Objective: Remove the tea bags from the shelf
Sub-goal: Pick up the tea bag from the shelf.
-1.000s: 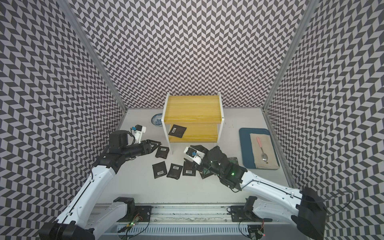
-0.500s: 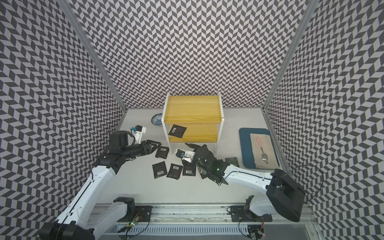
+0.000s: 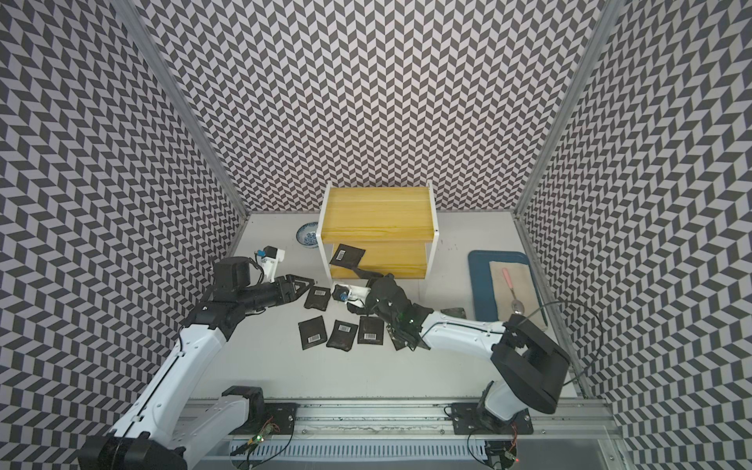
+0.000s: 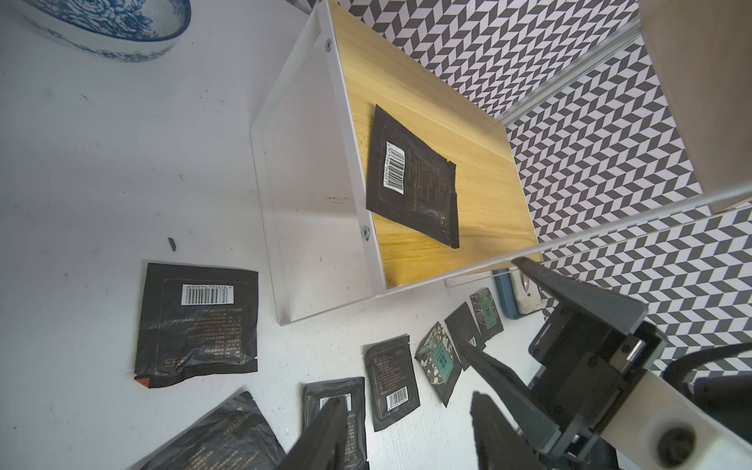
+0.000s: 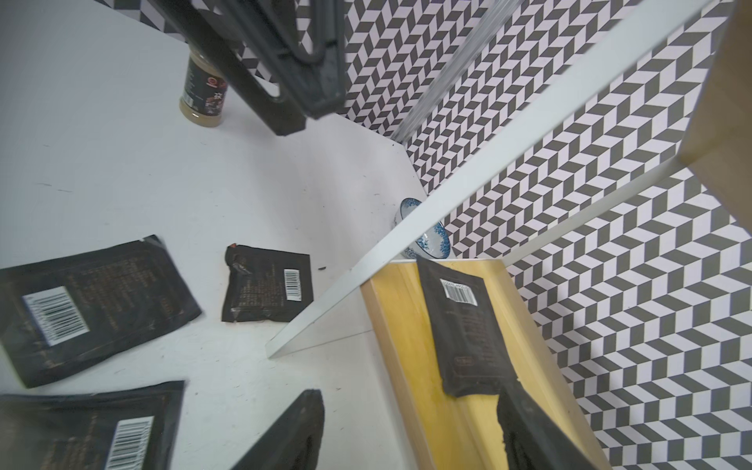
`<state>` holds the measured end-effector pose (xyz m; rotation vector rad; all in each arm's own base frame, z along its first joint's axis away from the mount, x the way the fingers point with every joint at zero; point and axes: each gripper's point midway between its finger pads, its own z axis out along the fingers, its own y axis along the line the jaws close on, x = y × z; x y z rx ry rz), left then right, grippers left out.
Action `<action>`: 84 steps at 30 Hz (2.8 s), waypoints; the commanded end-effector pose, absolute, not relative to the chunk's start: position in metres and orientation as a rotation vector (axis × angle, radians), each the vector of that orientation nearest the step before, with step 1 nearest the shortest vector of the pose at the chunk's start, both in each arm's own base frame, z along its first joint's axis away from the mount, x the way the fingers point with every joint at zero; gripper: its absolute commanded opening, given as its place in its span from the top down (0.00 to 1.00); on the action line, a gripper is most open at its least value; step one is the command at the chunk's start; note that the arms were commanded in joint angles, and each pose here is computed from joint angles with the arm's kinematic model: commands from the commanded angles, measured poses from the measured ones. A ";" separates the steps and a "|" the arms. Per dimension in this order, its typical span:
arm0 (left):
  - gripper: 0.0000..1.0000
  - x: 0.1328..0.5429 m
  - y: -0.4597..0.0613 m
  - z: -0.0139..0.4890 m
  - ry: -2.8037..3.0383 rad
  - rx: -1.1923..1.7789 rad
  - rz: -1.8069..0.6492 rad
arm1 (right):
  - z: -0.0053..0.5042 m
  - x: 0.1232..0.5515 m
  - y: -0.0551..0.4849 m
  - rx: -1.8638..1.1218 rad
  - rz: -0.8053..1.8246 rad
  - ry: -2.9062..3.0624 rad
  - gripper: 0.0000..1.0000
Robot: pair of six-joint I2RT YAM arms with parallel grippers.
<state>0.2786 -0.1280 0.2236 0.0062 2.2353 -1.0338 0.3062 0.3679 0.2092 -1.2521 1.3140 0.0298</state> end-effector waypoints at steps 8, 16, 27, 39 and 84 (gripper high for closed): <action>0.48 0.276 -0.124 0.218 2.230 0.006 -1.026 | 0.210 0.327 0.374 -1.321 0.046 1.293 0.28; 0.48 0.278 -0.123 0.217 2.232 0.002 -1.028 | 0.198 0.329 0.379 -1.367 0.060 1.314 0.13; 0.49 0.278 -0.122 0.215 2.231 -0.003 -1.027 | 0.192 0.340 0.383 -1.375 0.041 1.325 0.16; 0.49 0.278 -0.120 0.214 2.230 -0.012 -1.022 | 0.184 0.346 0.386 -1.398 0.040 1.346 0.26; 0.50 0.277 -0.119 0.225 2.180 -0.034 -1.063 | 0.204 0.301 0.342 -1.256 0.053 1.439 0.86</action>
